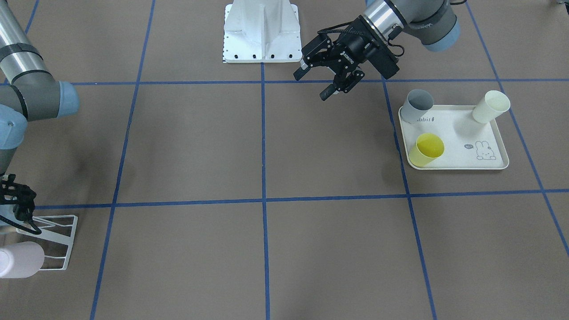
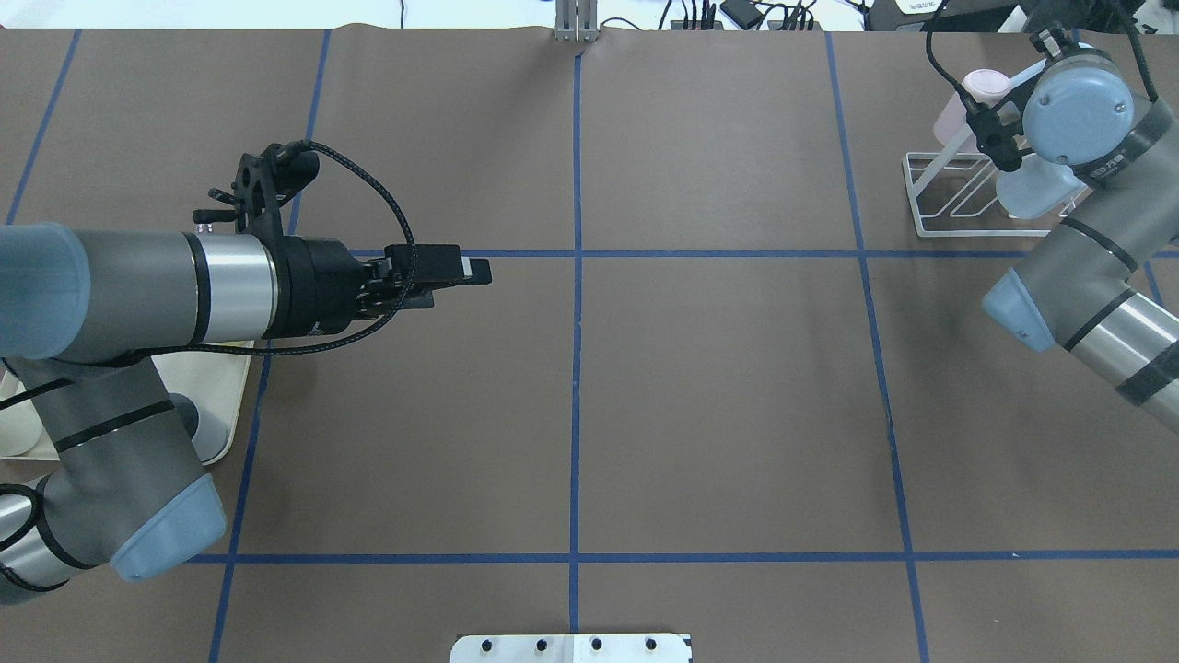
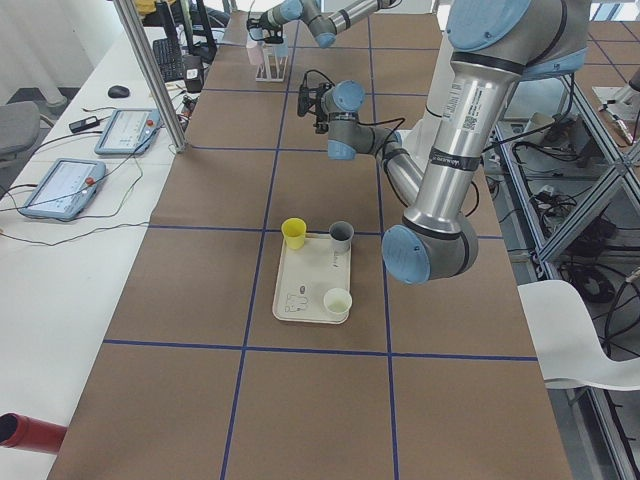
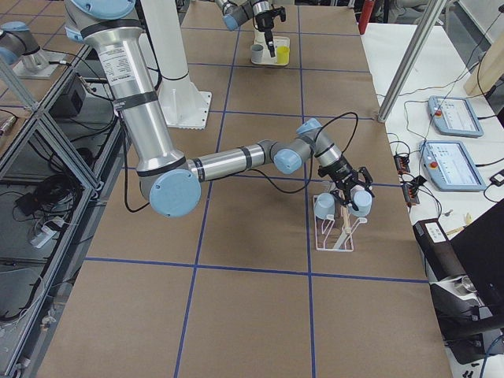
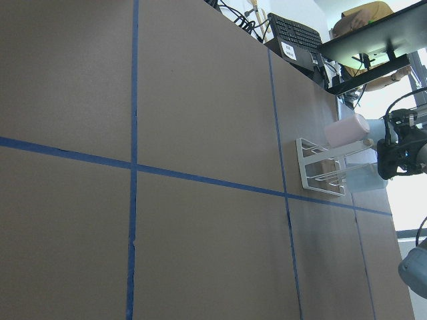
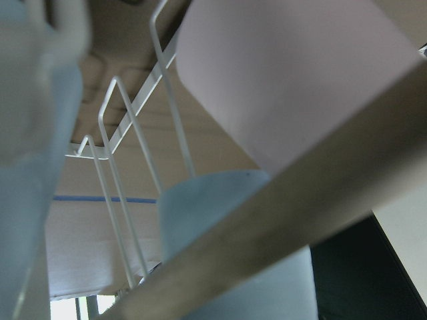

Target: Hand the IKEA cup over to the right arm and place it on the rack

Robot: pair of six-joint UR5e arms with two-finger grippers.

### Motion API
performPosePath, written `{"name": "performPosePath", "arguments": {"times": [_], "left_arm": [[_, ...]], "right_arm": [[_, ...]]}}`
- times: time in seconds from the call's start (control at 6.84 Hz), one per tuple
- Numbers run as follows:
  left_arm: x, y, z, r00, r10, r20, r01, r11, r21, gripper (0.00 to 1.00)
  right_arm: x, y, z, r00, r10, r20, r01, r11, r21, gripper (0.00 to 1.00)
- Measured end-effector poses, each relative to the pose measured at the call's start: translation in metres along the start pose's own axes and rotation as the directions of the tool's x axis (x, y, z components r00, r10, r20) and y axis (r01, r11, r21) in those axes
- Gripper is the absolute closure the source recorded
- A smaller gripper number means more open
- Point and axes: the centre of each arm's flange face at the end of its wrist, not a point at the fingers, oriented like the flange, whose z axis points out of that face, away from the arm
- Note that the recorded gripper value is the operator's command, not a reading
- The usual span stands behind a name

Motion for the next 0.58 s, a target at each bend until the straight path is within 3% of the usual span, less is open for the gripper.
{"name": "performPosePath", "arguments": {"times": [0.58], "left_arm": [[0.001, -0.001, 0.0, 1.0, -0.001, -0.002, 0.001, 1.0, 0.01, 0.0]], "right_arm": [[0.018, 0.0, -0.012, 0.999, 0.013, -0.031, -0.013, 1.0, 0.002, 0.01]]}}
